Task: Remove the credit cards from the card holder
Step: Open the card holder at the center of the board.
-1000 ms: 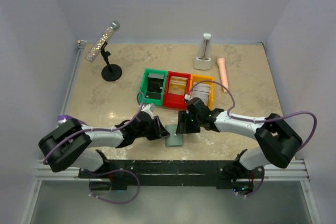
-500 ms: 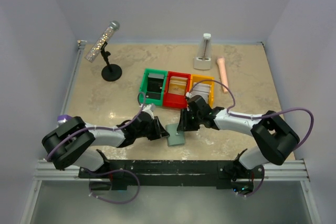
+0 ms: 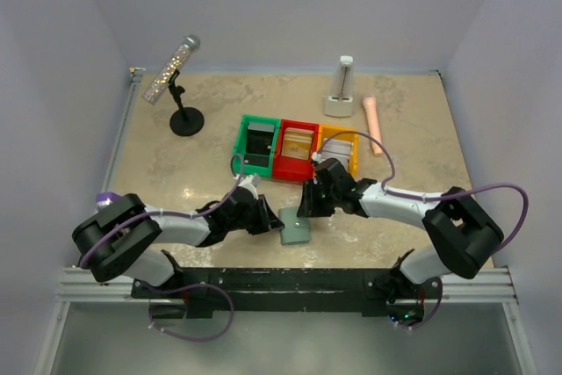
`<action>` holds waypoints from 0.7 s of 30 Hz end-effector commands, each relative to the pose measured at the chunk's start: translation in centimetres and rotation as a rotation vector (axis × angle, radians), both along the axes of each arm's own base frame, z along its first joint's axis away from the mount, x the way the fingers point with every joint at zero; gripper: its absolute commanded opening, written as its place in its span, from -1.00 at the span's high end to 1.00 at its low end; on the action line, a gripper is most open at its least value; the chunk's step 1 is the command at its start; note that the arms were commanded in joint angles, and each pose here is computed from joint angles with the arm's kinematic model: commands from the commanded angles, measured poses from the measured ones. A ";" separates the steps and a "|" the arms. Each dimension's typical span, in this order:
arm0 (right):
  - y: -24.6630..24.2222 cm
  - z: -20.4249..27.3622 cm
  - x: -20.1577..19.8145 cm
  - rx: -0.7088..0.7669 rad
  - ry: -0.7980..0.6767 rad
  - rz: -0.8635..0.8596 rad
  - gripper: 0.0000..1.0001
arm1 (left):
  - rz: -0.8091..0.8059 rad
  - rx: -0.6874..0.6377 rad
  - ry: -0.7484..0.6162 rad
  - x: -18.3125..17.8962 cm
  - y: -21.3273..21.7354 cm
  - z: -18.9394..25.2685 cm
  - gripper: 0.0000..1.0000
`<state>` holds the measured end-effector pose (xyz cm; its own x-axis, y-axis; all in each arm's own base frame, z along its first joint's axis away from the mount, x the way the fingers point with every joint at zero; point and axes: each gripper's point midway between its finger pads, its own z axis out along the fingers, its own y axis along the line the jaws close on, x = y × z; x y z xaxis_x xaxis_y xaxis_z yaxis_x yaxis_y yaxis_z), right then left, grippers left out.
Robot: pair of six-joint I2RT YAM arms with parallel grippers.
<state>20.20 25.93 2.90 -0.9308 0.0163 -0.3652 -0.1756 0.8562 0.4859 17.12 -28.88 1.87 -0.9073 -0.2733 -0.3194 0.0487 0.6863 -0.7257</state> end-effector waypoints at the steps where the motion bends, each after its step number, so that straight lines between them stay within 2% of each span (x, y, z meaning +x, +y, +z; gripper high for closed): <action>1: 0.3 0.8 0.8 0.009 -0.047 0.016 0.25 | 0.012 0.097 0.053 -1.1 1.9 -2.7 0.54; 12: 0.8 -0.1 0.0 0.049 -0.022 0.052 0.56 | 0.007 0.099 0.055 -1.0 1.7 -3.0 0.55; 13: 0.9 0.0 -0.1 0.054 -0.022 0.056 0.66 | 0.006 0.101 0.057 -1.1 1.7 -3.2 0.55; 15: 1.0 0.2 -0.2 0.065 -0.022 0.061 1.00 | 0.007 0.099 0.057 -1.0 1.7 -3.2 0.55; 21: 1.4 0.5 -1.0 0.105 -0.019 0.094 1.00 | 0.007 0.101 0.058 -1.1 1.8 -3.3 0.55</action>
<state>20.86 25.97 2.81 -0.9160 0.0115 -0.4011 -0.2092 0.8393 0.5019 17.19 -29.14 1.75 -0.9087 -0.2762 -0.3131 0.0465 0.6783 -0.7333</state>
